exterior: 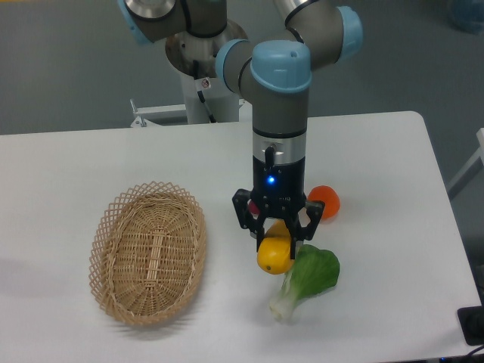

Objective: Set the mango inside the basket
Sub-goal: 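Carry the held yellow mango with the gripper over the wicker basket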

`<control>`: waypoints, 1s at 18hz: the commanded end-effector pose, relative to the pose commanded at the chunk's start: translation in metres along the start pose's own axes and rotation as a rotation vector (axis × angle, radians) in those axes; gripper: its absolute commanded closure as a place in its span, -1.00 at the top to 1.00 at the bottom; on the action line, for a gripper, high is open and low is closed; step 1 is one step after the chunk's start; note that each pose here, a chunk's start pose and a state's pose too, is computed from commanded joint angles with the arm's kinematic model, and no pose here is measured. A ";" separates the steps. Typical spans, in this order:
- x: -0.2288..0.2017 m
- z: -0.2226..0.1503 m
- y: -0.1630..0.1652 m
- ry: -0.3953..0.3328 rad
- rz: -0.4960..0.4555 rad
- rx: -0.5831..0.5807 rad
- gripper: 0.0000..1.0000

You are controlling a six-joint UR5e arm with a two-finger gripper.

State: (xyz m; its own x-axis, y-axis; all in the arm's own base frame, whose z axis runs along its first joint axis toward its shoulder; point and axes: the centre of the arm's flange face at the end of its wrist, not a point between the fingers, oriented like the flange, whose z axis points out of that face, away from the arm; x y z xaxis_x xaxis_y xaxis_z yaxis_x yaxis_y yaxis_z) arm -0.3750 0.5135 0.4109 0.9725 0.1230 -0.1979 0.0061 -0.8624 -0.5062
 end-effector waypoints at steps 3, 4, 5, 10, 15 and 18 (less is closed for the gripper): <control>0.004 0.005 0.004 0.010 0.000 -0.010 -0.12; 0.003 0.003 0.003 0.007 -0.005 -0.006 -0.12; 0.004 0.003 0.004 0.008 -0.007 -0.007 -0.12; 0.018 0.003 -0.004 0.017 -0.048 -0.006 -0.12; 0.067 0.015 -0.018 0.029 -0.073 -0.046 -0.12; 0.108 0.028 -0.016 0.013 -0.077 -0.112 -0.11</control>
State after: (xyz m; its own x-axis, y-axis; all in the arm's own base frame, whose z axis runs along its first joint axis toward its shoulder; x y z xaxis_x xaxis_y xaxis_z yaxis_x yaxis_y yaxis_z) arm -0.2762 0.5544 0.3744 0.9711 0.1852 -0.1506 0.1062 -0.9002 -0.4224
